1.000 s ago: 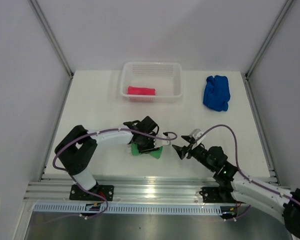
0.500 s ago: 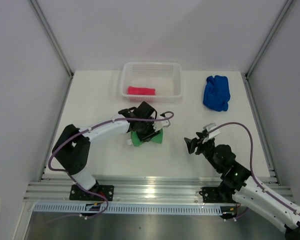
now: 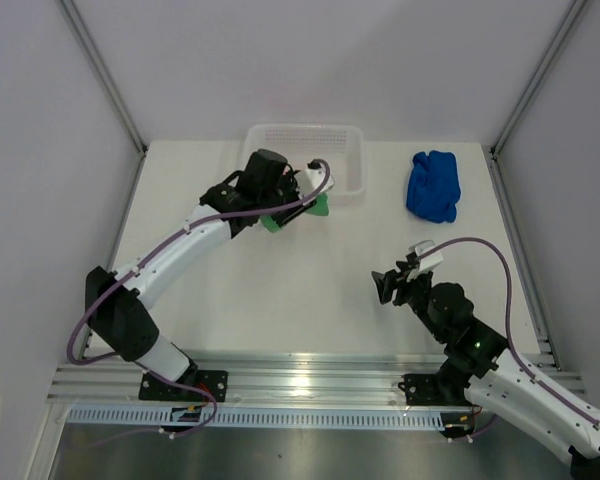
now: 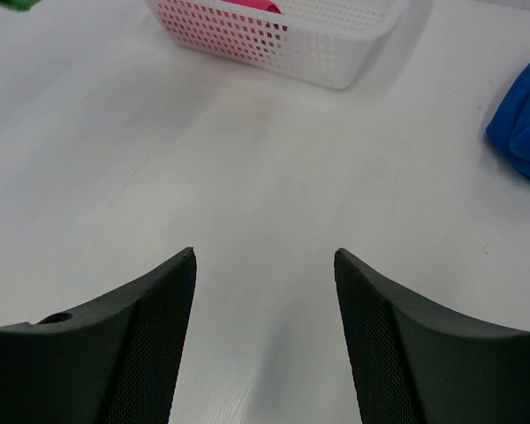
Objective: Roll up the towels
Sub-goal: Place the rolled towel into the container, then move the towel to the center of the board
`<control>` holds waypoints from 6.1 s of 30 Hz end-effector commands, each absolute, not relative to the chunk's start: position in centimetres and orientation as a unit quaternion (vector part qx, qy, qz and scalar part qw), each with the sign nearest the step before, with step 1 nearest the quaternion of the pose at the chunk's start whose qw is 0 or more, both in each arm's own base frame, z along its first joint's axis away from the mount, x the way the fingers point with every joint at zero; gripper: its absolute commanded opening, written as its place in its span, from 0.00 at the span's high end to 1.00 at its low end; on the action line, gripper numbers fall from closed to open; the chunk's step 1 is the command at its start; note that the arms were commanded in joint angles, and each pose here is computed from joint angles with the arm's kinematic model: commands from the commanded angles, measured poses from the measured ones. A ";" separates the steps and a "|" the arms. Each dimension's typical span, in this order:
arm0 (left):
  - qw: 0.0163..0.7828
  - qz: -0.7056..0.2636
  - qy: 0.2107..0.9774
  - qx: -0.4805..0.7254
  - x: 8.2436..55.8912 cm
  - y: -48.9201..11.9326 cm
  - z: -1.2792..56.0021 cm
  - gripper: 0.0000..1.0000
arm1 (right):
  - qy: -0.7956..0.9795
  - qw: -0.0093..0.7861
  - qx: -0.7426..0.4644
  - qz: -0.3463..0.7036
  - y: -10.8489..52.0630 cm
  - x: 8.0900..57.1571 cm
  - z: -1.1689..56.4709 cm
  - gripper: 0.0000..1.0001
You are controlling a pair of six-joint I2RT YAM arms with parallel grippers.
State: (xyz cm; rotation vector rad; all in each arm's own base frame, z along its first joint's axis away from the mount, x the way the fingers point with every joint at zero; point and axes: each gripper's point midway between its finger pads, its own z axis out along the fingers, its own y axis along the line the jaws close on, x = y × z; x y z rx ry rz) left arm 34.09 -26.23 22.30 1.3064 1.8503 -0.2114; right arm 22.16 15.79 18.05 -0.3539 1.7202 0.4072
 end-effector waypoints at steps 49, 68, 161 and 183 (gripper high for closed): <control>0.426 0.059 0.602 0.673 64.8 -19.2 10.0 0.49 | 0.718 0.656 -0.180 0.146 21.2 40.2 26.9 0.33; 0.356 -0.021 0.660 0.661 60.2 -19.0 8.5 0.33 | 0.729 0.639 -0.216 0.112 21.2 41.5 28.3 0.32; 0.389 0.004 0.625 0.677 60.6 -17.3 12.4 0.27 | 0.712 0.674 -0.191 0.051 16.0 37.4 31.6 0.29; 0.402 -0.019 0.629 0.665 57.9 -17.7 17.2 0.20 | 0.700 0.682 -0.199 0.070 15.7 36.1 31.0 0.28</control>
